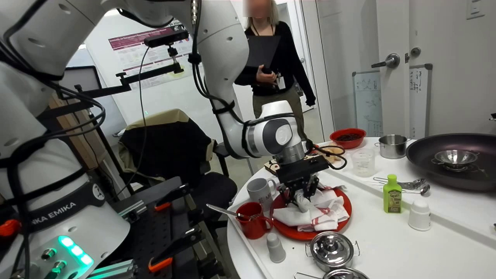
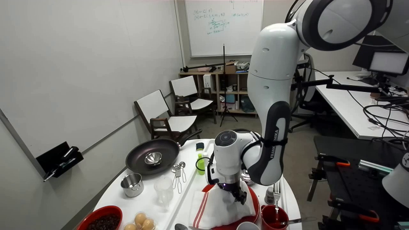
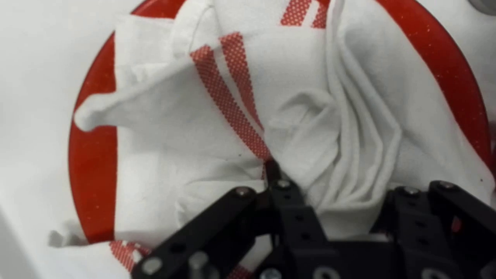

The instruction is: Use the white towel to wipe the pan

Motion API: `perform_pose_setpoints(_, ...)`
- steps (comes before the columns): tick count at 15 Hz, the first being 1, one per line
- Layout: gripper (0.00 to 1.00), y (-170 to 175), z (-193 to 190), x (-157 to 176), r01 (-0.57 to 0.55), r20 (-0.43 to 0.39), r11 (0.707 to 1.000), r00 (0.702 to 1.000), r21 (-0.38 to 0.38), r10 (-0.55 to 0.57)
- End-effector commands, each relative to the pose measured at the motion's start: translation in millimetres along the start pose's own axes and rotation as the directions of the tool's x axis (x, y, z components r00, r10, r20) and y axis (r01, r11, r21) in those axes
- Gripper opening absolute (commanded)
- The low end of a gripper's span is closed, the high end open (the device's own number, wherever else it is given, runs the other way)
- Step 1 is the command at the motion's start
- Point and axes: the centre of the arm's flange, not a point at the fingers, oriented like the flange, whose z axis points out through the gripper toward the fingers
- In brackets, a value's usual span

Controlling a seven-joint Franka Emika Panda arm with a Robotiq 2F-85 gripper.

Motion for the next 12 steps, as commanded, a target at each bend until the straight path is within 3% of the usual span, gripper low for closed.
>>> perform_pose_setpoints(1,0.06,35.8,-13.9,-23.0,-0.117,-0.011,0.993,0.993,-0.030,0.116)
perform_pose_setpoints(8,0.06,59.7,-42.3,-56.0,-0.249,-0.082,0.967,0.966,-0.050,0.244)
perform_pose_setpoints(12,0.06,73.2,-78.6,-76.1,-0.374,-0.158,0.927,0.918,-0.034,0.365)
